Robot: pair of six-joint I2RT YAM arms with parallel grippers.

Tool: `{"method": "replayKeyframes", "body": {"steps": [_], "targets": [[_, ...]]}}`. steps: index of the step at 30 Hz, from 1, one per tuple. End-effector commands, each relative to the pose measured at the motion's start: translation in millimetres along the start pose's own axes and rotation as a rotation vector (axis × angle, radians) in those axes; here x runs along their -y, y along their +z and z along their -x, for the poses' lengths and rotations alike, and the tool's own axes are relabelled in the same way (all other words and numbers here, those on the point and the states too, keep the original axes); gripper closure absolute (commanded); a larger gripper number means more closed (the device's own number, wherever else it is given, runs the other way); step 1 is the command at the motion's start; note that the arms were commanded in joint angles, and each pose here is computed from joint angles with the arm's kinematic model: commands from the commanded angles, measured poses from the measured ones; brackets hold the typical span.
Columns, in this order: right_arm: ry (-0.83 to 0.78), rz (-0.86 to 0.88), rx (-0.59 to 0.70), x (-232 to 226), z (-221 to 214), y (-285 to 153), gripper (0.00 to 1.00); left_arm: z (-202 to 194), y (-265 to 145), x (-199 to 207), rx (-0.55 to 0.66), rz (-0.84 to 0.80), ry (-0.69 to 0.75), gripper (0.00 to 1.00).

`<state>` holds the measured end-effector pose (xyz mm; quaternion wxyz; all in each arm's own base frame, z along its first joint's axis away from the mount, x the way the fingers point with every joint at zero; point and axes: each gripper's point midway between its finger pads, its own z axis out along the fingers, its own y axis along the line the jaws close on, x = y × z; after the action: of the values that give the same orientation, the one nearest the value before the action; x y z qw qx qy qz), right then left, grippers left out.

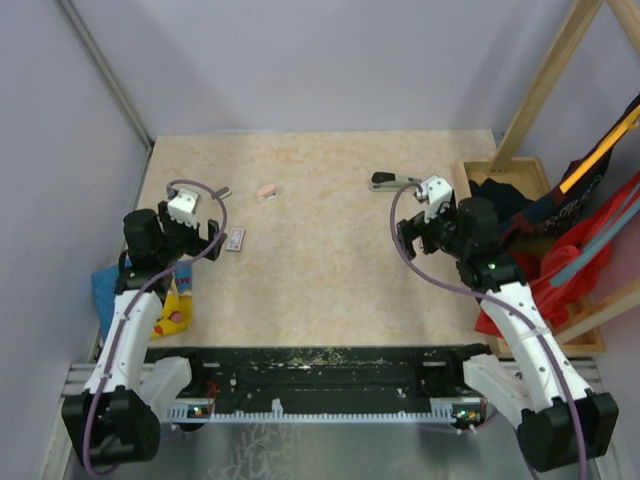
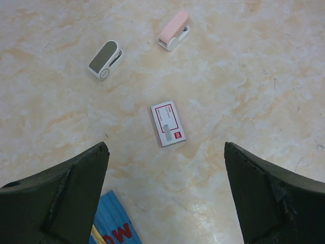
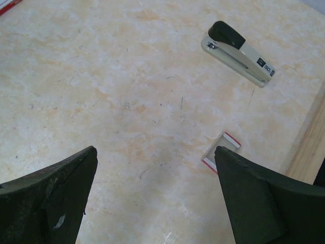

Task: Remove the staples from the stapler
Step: Pick up the stapler from the center of the board.

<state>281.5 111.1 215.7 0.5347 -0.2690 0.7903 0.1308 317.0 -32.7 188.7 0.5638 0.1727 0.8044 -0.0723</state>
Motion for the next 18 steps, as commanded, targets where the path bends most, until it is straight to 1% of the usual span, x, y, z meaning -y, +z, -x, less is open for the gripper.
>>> {"method": "replayKeyframes", "body": {"steps": [1, 8, 13, 18], "targets": [[-0.078, 0.042, 0.101, 4.3, 52.0, 14.4, 0.02, 10.0, 2.6, 19.6, 0.017, -0.141, 0.085, 0.0], [-0.142, 0.016, 0.089, 28.0, 67.5, 59.4, 0.05, 4.2, 1.3, 24.3, -0.001, -0.168, 0.097, 0.0], [-0.136, 0.07, 0.032, 31.5, 68.4, 93.7, 0.06, 5.5, -1.3, 28.7, 0.007, -0.191, 0.105, 0.0], [-0.137, 0.097, -0.032, 34.1, 66.7, 115.6, 0.07, 6.9, -4.6, 29.8, 0.01, -0.194, 0.113, 0.0]]}}
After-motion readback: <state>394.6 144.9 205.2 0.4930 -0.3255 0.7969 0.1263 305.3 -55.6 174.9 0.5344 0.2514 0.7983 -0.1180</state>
